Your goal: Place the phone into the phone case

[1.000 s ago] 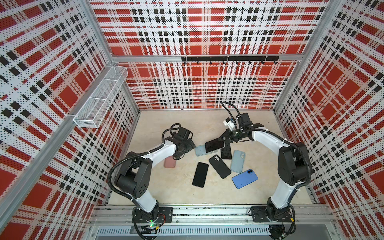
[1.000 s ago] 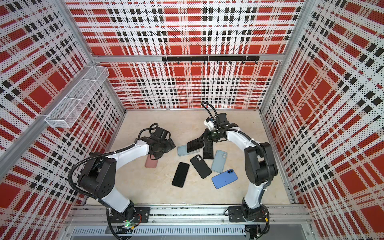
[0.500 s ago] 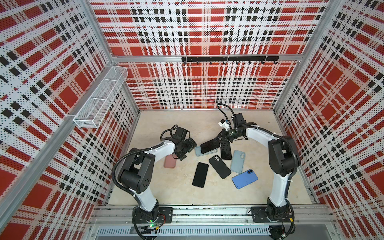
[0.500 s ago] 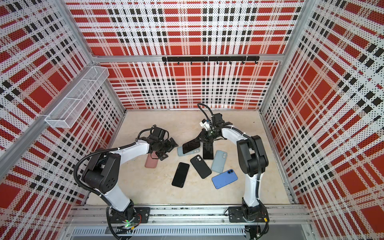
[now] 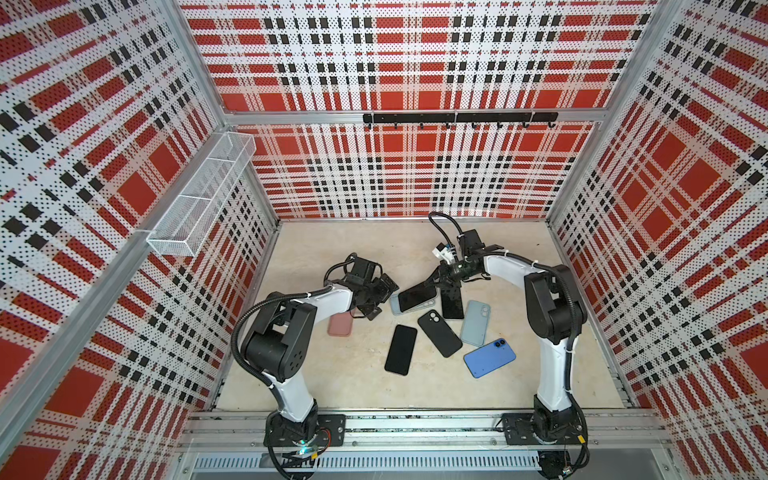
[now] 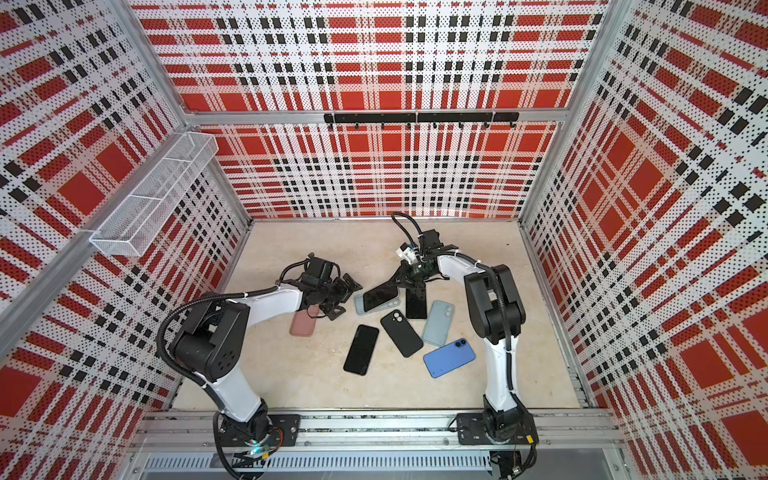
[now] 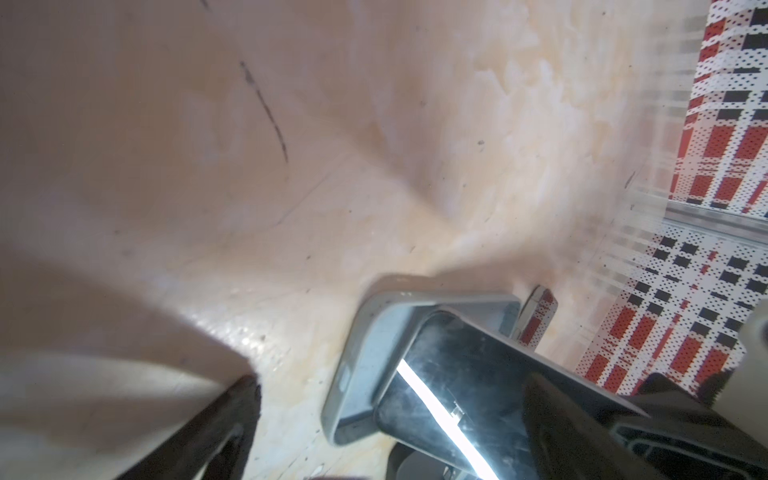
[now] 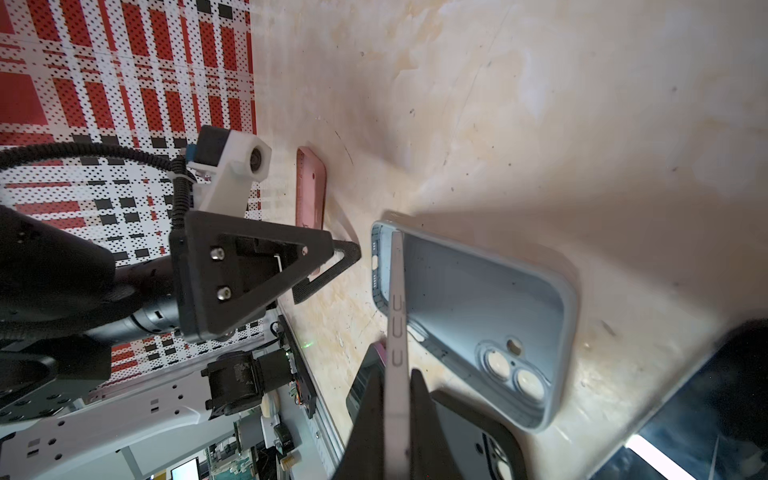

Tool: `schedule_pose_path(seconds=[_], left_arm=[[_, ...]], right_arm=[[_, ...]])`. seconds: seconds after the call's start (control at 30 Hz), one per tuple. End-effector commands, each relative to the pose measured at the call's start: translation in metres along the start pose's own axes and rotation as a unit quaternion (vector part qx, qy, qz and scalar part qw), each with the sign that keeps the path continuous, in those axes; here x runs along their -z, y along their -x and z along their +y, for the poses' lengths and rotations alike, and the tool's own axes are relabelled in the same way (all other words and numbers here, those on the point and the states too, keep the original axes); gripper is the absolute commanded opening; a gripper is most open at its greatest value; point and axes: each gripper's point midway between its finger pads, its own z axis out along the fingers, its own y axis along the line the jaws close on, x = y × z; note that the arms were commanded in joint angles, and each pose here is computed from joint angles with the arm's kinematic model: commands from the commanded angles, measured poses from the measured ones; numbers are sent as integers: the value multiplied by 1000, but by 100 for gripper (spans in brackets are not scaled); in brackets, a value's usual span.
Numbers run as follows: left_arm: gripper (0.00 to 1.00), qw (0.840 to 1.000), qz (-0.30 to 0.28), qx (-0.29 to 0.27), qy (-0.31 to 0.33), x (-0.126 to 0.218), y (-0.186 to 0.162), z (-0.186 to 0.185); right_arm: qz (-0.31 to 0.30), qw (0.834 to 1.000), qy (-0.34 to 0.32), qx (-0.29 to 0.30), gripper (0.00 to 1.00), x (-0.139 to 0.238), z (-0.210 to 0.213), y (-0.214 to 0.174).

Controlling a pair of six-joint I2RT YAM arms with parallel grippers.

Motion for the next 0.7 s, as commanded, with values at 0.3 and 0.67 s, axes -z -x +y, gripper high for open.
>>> schedule_pose_path(seconds=[0.3, 0.67], left_arm=[[100, 999, 12, 30, 18, -20, -1, 20], [100, 999, 21, 35, 13, -29, -3, 17]], right_arm=[[21, 1000, 0, -5, 0, -21, -17, -4], [31, 999, 2, -26, 0, -44, -31, -17]])
